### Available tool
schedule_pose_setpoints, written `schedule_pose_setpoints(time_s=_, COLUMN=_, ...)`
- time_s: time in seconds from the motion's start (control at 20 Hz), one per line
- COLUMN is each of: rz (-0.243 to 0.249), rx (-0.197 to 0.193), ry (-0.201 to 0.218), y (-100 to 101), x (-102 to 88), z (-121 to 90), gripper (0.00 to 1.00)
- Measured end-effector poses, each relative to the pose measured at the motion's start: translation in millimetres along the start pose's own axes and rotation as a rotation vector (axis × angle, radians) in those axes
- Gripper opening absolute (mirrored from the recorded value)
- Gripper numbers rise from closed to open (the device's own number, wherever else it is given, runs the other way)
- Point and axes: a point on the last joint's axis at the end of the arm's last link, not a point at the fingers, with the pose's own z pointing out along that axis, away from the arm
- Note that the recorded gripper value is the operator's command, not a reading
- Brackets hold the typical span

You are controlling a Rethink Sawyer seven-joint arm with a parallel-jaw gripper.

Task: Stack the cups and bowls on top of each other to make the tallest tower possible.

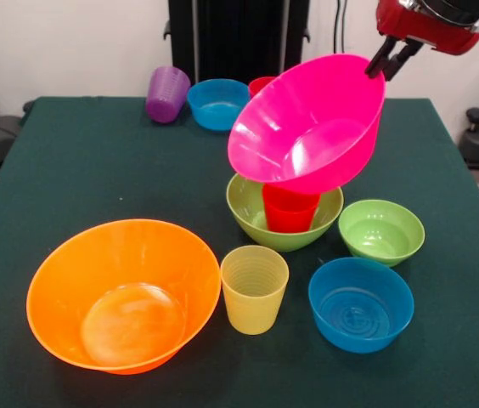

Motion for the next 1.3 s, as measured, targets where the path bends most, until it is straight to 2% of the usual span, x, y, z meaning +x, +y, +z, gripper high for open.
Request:
schedule_pose_setpoints(time_s=0.35, rz=-0.015, rx=0.024, ry=-0.05, y=-2, x=2.9, z=25, gripper=0.0)
schedule_pose_setpoints(time_s=0.6, rz=-0.022, rx=0.046, ry=-0.065, y=-7, x=3.7, z=40, gripper=0.0)
schedule_pose_setpoints(time_s=0.85, rz=-0.029, rx=0.075, ry=-0.041, y=-14, x=8.5, z=59, gripper=0.0)
schedule_pose_setpoints(time_s=1.3, rz=-0.028, rx=0.083, ry=-0.009, y=-20, x=17.1, z=72, gripper=0.0)
